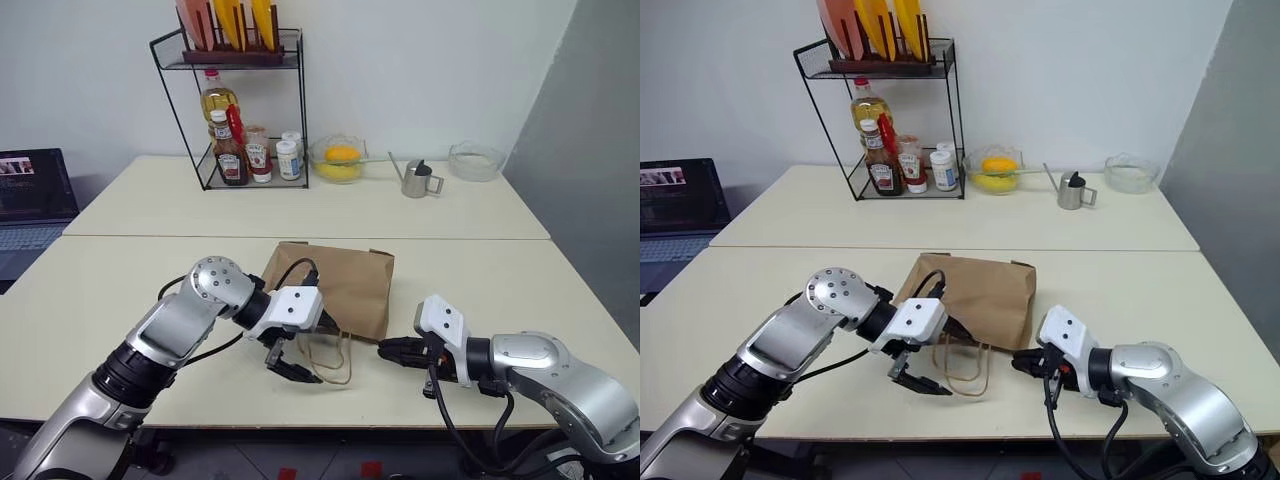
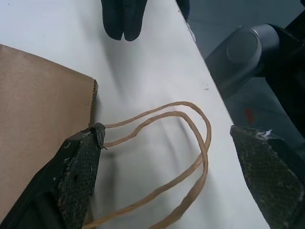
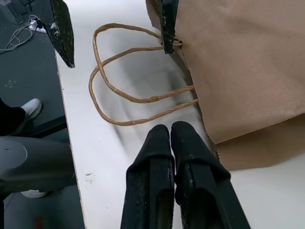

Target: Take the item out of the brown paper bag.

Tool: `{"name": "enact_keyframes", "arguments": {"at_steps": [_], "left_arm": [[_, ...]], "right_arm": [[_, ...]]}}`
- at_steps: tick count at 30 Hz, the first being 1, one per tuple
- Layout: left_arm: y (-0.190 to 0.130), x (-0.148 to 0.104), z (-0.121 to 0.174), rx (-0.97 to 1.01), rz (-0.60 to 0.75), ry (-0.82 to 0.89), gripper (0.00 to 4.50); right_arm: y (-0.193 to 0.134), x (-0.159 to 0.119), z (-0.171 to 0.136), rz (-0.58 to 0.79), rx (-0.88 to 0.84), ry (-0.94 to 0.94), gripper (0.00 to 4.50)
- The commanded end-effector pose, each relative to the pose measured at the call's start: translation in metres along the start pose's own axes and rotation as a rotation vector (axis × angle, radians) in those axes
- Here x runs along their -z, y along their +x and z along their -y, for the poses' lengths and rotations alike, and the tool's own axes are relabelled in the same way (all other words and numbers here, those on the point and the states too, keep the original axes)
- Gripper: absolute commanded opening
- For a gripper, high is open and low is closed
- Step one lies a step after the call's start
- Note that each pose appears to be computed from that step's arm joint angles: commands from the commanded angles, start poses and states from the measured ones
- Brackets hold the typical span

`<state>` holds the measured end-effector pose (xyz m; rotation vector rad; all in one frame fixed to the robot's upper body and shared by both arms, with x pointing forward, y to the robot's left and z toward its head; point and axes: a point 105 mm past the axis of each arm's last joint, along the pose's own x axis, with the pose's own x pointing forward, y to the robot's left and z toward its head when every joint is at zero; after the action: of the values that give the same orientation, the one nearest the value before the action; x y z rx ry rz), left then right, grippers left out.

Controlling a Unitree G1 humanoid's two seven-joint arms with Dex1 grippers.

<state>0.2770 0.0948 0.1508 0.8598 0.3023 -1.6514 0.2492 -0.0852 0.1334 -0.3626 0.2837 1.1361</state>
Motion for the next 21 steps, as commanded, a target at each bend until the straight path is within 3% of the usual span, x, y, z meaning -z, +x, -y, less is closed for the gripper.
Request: {"name": "enact_keyframes", "arguments": {"at_steps": [1, 12, 19, 21], "left_arm": [[0.003, -0.003, -0.004, -0.011, -0.017, 0.046, 3.59], [0.002, 0.012, -0.004, 0.001, -0.047, 0.023, 0.18], [-0.007, 0.001, -0.024, -0.1, 0.029, -0.062, 0.04], [-0.007, 0.0, -0.024, -0.105, 0.039, -0.079, 0.0]], "right_arm": [[-0.001, -0.01, -0.003, 0.022, -0.002, -0.048, 0.23], [0.007, -0.011, -0.013, 0.027, -0.049, -0.058, 0.23], [0.019, -0.005, -0.026, 0.027, -0.122, -0.061, 0.23], [0.023, -0.003, -0.033, 0.028, -0.162, -0.052, 0.57]]}}
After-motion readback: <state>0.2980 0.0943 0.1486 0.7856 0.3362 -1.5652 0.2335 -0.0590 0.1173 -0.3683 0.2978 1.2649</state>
